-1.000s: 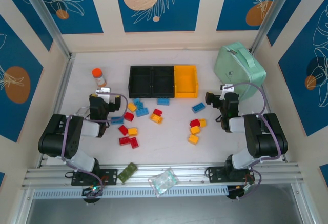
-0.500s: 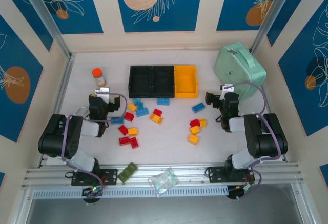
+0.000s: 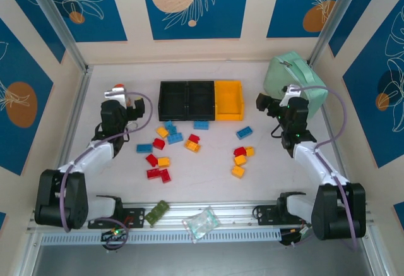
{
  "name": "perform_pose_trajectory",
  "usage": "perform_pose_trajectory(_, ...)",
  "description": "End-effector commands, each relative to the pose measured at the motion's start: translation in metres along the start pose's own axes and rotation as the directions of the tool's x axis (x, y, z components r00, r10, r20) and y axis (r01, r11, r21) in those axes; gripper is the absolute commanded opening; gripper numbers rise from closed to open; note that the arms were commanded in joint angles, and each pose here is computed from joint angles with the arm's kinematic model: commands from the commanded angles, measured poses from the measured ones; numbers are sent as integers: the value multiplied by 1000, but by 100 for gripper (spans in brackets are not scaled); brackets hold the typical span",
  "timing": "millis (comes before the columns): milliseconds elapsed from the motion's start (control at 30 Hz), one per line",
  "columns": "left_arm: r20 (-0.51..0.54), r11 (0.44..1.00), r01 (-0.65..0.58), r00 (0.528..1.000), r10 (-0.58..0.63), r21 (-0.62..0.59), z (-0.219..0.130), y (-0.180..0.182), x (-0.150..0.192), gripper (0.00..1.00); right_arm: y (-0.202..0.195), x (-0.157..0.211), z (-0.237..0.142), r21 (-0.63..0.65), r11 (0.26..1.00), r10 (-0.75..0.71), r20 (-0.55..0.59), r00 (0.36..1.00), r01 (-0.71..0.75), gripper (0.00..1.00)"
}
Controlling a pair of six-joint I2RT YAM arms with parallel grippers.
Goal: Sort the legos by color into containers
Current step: Pick up the lego from the middle-right of the table.
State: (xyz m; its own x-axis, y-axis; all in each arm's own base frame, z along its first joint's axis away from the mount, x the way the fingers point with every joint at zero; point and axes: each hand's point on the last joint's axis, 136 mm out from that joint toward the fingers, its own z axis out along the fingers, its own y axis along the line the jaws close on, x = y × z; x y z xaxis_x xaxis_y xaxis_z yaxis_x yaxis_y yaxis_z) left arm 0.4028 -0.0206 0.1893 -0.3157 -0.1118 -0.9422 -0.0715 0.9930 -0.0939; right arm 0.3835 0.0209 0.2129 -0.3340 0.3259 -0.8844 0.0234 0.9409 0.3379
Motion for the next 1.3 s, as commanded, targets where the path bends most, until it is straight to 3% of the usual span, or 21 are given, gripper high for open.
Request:
perform_pose_trajectory(0,-108,950,311,946,-307,22,-12,-6,10,99,-5,31,-18,89,930,369,-228,901,-358,99)
perform_pose_trajectory(67,-132,927,353,932,-337,124,-19,-24,8,99,2,40,-22,55,903,421,-314,851,-427,99)
perform_pose_trajectory(133,-202,900,381,918,-341,210,-27,-42,10,98,14,53,-26,25,897,414,-395,820,-441,85)
perform_pose_trajectory(267,-388,872,421,868,-308,250,-43,-63,32,80,20,87,-39,124,926,365,-531,765,-355,75)
perform_pose_trajectory(367,-489,847,449,828,-273,287,-59,-77,52,71,21,116,-50,184,946,322,-611,723,-266,72)
perform_pose_trajectory(533,-591,839,456,777,-214,295,-88,-93,92,68,25,152,-61,215,966,257,-702,665,-147,72)
perform_pose_trajectory(833,-642,853,429,751,-155,296,-121,-111,133,68,34,175,-37,296,952,281,-724,630,-85,77)
perform_pose_trajectory(1267,-684,864,416,719,-122,283,-126,-128,160,69,33,201,19,463,886,361,-682,637,-6,78)
